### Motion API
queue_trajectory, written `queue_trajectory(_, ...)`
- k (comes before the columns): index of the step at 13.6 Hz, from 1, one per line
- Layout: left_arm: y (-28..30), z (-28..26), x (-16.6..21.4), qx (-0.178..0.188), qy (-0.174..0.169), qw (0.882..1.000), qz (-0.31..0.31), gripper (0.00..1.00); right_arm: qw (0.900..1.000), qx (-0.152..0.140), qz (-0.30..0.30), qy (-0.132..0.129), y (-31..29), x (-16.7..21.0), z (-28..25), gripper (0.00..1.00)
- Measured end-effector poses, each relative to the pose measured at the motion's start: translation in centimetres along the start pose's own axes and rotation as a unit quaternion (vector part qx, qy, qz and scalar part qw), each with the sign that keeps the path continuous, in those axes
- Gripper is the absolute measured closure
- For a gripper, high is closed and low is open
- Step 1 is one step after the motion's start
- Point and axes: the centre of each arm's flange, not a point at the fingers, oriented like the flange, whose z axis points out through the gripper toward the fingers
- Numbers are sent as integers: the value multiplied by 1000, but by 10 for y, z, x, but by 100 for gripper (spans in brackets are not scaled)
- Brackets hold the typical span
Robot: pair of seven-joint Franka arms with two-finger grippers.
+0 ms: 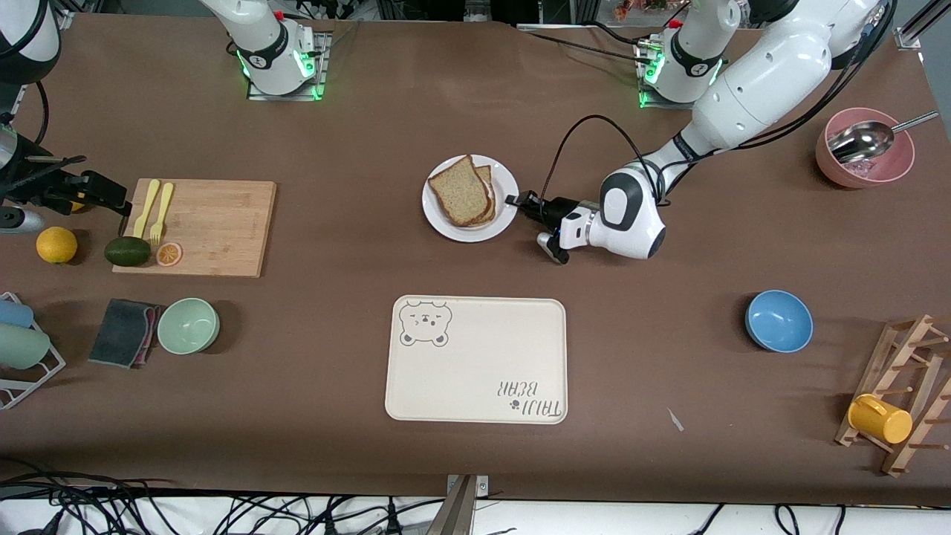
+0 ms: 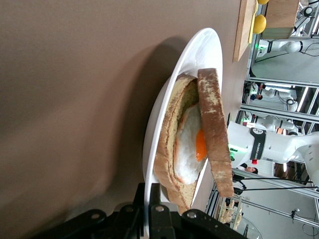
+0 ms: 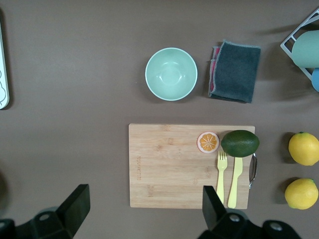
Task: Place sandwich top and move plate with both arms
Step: 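Slide the held plate onto the cream bear tray with the left gripper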
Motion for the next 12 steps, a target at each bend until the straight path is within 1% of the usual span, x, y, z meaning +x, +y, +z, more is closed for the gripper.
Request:
queue_trajectory(2, -1, -6, 2, -1, 6, 1000, -1, 96, 1000, 0, 0, 0, 0, 0, 0, 0)
queue_trajectory(6, 9, -27, 8, -13, 15, 1000, -3, 96, 1000, 0, 0, 0, 0, 0, 0, 0)
queue_trajectory(12, 50, -60, 22, 7, 40, 999, -35, 96, 1000, 0, 0, 0, 0, 0, 0, 0)
